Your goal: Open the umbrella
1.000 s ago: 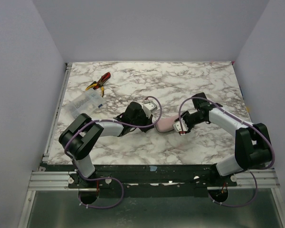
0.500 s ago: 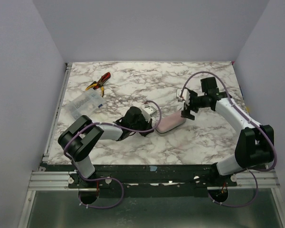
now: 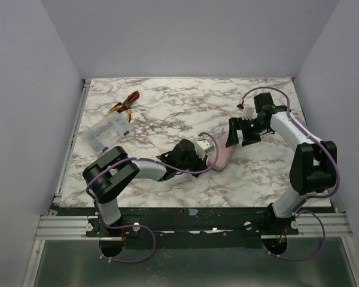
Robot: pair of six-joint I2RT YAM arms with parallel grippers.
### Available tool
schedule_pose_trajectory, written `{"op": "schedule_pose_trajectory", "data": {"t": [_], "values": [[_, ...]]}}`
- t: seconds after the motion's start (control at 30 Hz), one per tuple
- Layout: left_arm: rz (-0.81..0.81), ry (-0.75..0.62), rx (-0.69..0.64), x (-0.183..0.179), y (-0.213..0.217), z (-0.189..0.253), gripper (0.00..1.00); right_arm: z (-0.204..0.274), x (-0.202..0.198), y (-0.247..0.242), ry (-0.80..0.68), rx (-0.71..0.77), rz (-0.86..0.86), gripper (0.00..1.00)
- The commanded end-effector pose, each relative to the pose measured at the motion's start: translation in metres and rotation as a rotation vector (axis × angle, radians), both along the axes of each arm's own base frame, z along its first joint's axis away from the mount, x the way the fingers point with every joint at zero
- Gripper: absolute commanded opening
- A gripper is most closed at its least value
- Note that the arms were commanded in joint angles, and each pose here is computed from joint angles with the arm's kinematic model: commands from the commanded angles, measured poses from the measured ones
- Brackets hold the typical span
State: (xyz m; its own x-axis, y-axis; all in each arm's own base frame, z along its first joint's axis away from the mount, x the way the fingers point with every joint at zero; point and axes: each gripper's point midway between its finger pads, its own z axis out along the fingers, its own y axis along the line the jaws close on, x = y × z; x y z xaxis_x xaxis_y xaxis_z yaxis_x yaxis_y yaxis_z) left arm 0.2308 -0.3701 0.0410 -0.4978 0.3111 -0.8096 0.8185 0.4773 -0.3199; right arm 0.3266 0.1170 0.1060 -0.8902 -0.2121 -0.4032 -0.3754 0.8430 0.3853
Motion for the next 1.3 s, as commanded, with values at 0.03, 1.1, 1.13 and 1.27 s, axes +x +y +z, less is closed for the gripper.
{"op": "schedule_pose_trajectory", "data": {"t": [0.03,1.1,1.13,1.27], "values": [[0.007,-0.055,-0.030,0.008,-0.026,0.013,0.00,-0.002,-0.028,0.025,0.202,0.188,-0.142,1.00],[0.061,-0.117,0.054,0.039,0.017,0.001,0.00,-0.073,-0.051,0.016,0.297,0.149,0.143,0.01],[0.055,-0.126,0.046,0.041,0.015,0.004,0.00,-0.072,-0.054,0.017,0.305,0.162,0.162,0.01],[0.037,-0.146,0.026,0.049,0.003,0.013,0.00,-0.068,-0.059,0.022,0.319,0.211,0.223,0.01]]}}
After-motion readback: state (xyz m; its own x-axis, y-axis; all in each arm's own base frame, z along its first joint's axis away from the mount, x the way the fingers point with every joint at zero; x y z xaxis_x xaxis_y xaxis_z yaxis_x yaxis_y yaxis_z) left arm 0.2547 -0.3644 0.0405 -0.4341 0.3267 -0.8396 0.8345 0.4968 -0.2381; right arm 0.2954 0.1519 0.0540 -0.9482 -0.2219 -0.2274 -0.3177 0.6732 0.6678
